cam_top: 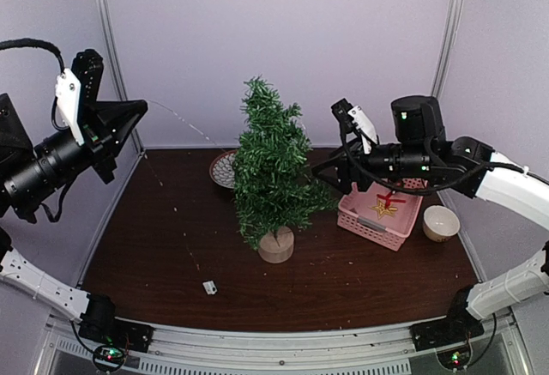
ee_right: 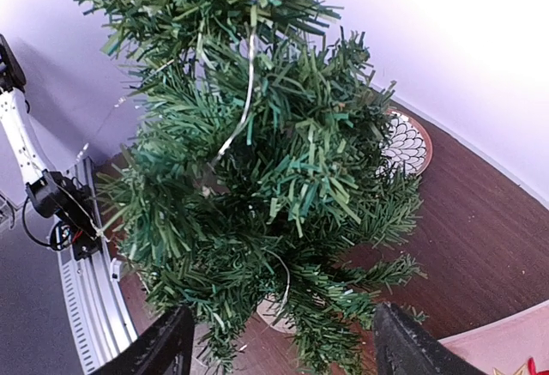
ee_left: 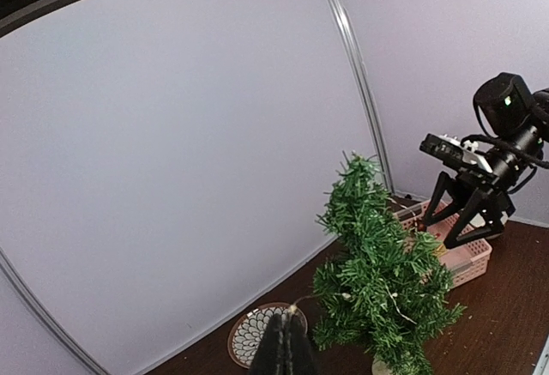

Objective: Decorate the small christmas tree

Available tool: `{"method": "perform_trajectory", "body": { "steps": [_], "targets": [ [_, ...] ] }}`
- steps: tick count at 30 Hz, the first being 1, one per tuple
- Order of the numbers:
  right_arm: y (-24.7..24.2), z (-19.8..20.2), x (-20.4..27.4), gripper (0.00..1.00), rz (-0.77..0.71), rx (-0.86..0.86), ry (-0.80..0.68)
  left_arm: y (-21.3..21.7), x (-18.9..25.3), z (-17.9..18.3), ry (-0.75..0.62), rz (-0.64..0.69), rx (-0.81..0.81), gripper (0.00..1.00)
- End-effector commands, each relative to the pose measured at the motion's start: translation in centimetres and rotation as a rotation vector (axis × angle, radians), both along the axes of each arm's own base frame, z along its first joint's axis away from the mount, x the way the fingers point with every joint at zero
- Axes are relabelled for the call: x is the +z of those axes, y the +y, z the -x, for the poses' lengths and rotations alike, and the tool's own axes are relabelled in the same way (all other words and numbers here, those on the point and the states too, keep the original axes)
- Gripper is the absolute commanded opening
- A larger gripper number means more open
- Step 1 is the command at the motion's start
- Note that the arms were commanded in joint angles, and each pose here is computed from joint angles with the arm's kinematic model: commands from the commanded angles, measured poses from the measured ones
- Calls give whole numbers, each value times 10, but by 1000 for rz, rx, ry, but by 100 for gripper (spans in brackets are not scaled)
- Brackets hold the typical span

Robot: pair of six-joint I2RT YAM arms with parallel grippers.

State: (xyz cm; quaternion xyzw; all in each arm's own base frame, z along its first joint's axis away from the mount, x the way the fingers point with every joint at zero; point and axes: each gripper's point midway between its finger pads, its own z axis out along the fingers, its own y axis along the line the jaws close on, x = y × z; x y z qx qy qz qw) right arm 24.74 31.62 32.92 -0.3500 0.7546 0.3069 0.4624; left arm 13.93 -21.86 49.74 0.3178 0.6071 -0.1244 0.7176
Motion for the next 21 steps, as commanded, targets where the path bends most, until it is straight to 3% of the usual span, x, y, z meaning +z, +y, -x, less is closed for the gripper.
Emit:
{"method": "perform_trajectory", "body": {
  "steps": [1, 8, 13, 21],
  "targets": [
    [-5, 3, 12, 76, -34, -2, -32, 21, 14, -11, -4, 46, 101, 0],
    [-2, 22, 19, 77, -96, 81, -35, 44, 6, -35, 53, 30, 282, 0],
    [0, 39, 13, 77, -133, 156, -12, 39, -10, -51, 116, 21, 317, 0],
    [9, 67, 4, 72, -179, 224, -46, 36, -60, -99, 339, 62, 353, 0]
  ]
}}
